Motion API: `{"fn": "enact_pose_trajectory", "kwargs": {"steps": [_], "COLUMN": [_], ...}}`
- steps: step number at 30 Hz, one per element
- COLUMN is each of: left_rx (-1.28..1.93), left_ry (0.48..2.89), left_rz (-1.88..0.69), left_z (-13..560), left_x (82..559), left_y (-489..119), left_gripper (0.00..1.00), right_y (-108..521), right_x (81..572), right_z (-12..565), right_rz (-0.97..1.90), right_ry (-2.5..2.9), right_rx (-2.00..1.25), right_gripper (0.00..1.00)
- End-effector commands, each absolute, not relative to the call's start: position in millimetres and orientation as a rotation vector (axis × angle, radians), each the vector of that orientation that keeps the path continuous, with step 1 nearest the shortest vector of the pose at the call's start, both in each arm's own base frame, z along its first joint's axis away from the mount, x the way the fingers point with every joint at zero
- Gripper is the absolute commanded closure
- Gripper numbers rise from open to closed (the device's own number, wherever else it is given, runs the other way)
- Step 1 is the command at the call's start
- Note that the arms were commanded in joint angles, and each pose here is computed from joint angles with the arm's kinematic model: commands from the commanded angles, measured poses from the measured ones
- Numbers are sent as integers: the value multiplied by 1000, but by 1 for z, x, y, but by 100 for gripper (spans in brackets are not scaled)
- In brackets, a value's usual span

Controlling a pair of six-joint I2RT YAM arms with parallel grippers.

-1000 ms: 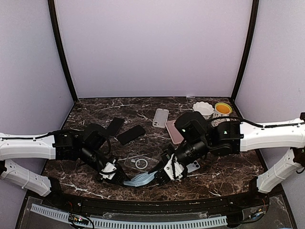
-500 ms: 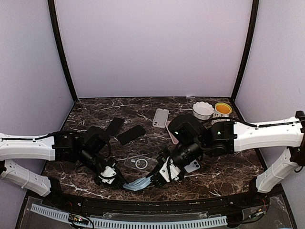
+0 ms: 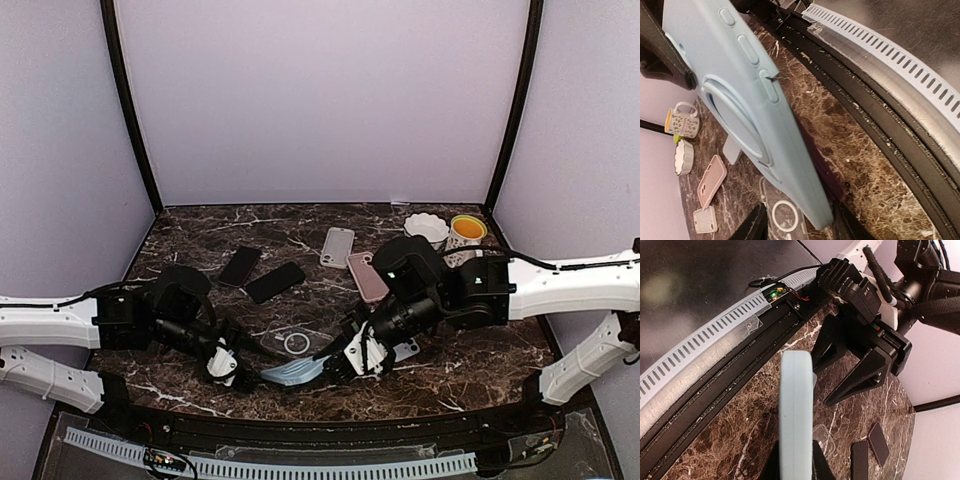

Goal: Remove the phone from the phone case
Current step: Remove the bottom left corner of the phone case.

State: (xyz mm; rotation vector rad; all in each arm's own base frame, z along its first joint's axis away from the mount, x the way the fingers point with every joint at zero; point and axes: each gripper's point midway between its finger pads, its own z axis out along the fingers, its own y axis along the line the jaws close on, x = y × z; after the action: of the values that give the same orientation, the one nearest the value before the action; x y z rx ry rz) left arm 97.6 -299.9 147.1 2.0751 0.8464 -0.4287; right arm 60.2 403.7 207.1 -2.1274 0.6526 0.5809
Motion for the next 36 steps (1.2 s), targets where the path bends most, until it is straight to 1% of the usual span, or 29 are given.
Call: {"fn": "enact_pose_trajectory", "kwargs": {"steps": [1,3,7,11,19,24,31,33,36], "left_rx": [1865,1845,1766,1702,1570,1548,1520,1493,1416], "left_ry": [776,771,785,808,883,905,928,949,1015], "left_rz": [-176,-134,-43,-6,-16,-16,-21,-13,97], "left_z": [189,192,203,211,229,231,236,240,247], "left_x": [139,145,160,170,184,188,192,198,223], "left_y": [-313,-313,-312,-312,-316,-316,-314,-312,-299], "left_gripper": [54,58,58,57,55,54,50,50,50], "right_y": [406,406,408,415,424,415,402,400,392], "right_x": [44,43,48,68,96,100,107,117,143], "right_z": [233,234,245,265,293,321,334,334,332], "right_rz": [691,705,740,696,672,729,759,729,644], "right_ry": [591,592,589,626,684,648,655,694,809], "right_rx": [-2042,-2031,-1948,-1763,-1516,-1379,-1291,-1261,-1186], "right_gripper": [100,100,100,100,100,100,100,100,100]}}
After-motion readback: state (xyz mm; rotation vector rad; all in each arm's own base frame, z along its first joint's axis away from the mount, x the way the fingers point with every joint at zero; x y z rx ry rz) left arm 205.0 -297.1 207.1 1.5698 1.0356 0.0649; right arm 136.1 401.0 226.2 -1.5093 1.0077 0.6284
